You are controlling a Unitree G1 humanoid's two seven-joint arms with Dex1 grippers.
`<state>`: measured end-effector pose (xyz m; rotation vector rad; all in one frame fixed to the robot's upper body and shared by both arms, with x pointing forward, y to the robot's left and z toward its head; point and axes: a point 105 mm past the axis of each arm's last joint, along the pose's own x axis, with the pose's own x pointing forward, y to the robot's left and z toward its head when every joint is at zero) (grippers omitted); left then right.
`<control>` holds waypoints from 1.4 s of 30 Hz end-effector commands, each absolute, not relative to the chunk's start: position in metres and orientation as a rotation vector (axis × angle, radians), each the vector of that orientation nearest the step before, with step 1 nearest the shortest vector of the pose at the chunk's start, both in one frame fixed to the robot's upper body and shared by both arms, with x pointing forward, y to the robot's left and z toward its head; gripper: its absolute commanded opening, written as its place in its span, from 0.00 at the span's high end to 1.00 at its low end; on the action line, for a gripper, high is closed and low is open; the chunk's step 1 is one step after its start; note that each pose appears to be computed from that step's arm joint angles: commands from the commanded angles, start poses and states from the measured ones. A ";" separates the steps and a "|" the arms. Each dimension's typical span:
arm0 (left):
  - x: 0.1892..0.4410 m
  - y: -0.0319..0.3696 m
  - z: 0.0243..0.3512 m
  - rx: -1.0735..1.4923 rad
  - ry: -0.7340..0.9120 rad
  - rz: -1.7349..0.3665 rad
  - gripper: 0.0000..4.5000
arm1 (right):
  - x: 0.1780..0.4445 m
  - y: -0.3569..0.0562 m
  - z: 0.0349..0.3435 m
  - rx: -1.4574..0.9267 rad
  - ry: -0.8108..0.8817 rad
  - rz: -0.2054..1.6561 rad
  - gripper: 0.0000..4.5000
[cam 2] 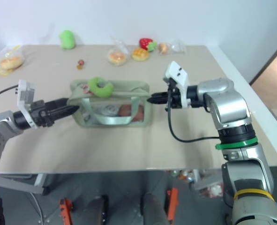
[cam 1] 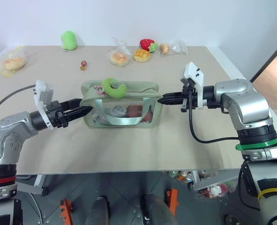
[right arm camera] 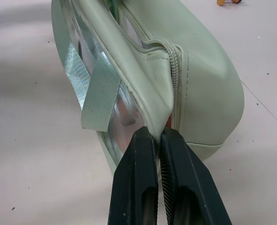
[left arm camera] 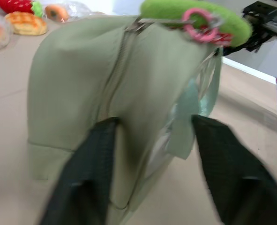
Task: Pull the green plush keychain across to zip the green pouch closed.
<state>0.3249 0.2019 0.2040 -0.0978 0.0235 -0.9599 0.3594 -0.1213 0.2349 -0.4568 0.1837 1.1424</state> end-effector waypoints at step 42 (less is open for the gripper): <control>0.337 0.188 0.203 -0.059 -0.016 -0.956 1.00 | 0.310 -0.019 0.311 -0.730 -0.204 1.345 0.26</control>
